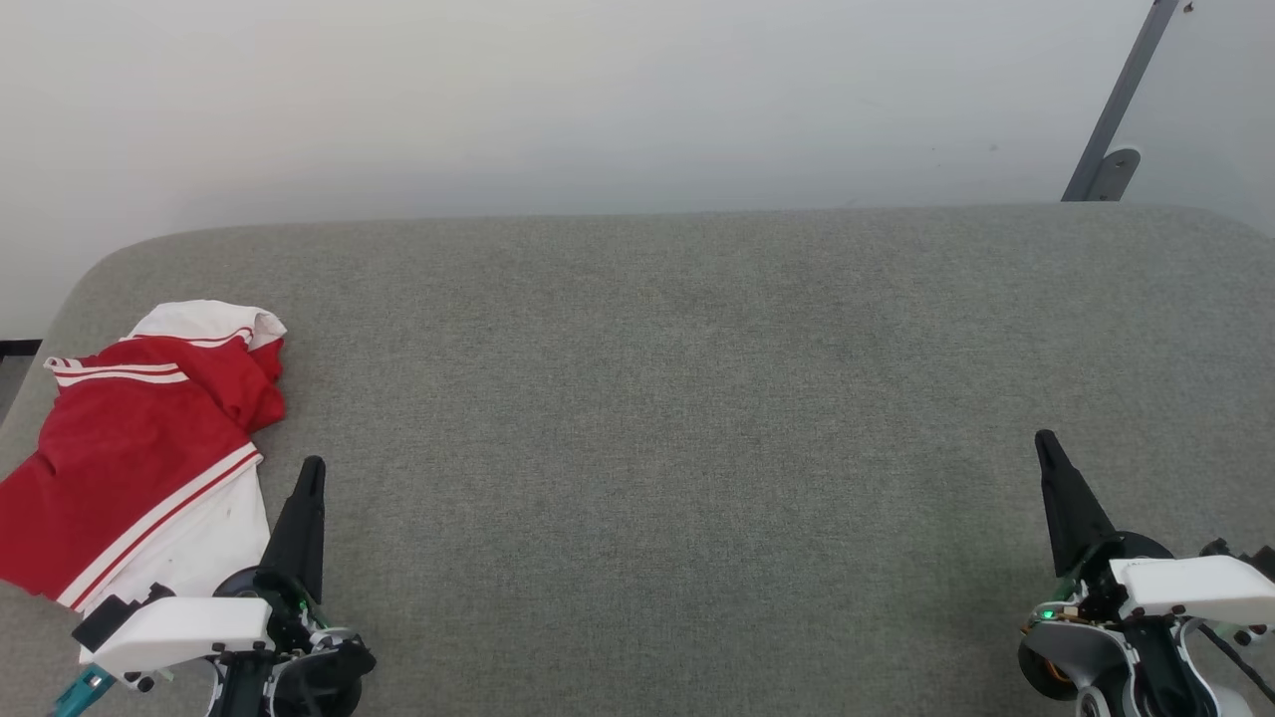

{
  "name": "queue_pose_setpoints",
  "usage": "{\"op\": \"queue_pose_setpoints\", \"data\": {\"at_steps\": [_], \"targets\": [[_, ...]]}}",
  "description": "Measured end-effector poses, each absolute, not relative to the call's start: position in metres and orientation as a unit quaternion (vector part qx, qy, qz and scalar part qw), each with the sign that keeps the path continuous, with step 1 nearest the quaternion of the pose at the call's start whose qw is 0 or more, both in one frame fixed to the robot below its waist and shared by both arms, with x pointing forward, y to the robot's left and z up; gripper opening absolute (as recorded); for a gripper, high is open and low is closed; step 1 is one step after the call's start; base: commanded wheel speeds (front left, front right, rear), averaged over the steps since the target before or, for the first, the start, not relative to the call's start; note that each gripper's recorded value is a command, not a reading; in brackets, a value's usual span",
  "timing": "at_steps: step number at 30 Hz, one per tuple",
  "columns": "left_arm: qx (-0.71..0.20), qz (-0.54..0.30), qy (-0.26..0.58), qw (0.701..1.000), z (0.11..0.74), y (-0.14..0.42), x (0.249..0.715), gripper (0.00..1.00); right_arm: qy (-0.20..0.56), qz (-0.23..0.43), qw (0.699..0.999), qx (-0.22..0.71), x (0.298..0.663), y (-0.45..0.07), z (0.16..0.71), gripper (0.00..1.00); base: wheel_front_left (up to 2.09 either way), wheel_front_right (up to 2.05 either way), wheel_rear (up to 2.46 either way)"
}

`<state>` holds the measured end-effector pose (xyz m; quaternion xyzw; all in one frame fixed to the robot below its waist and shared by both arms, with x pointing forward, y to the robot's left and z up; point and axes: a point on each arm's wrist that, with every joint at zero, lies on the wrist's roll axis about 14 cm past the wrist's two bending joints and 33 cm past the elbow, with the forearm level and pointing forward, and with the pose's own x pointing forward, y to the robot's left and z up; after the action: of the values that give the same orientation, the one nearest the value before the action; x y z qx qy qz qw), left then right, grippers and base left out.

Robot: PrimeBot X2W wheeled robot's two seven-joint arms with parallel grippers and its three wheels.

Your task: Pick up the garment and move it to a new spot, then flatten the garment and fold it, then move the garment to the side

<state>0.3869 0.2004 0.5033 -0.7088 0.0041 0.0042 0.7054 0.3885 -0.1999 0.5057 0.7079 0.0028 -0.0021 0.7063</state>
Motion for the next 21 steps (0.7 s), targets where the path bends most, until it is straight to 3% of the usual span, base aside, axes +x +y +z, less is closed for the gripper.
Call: {"op": "queue_pose_setpoints", "data": {"at_steps": [21], "targets": [[-0.709, 0.004, 0.004, 0.705, 0.5033, 0.2004, 0.3869, 0.00, 0.003, -0.002, 0.706, 0.708, 0.3884, -0.1999, 0.5057, 0.00, 0.00, 0.00, 0.00]]}}
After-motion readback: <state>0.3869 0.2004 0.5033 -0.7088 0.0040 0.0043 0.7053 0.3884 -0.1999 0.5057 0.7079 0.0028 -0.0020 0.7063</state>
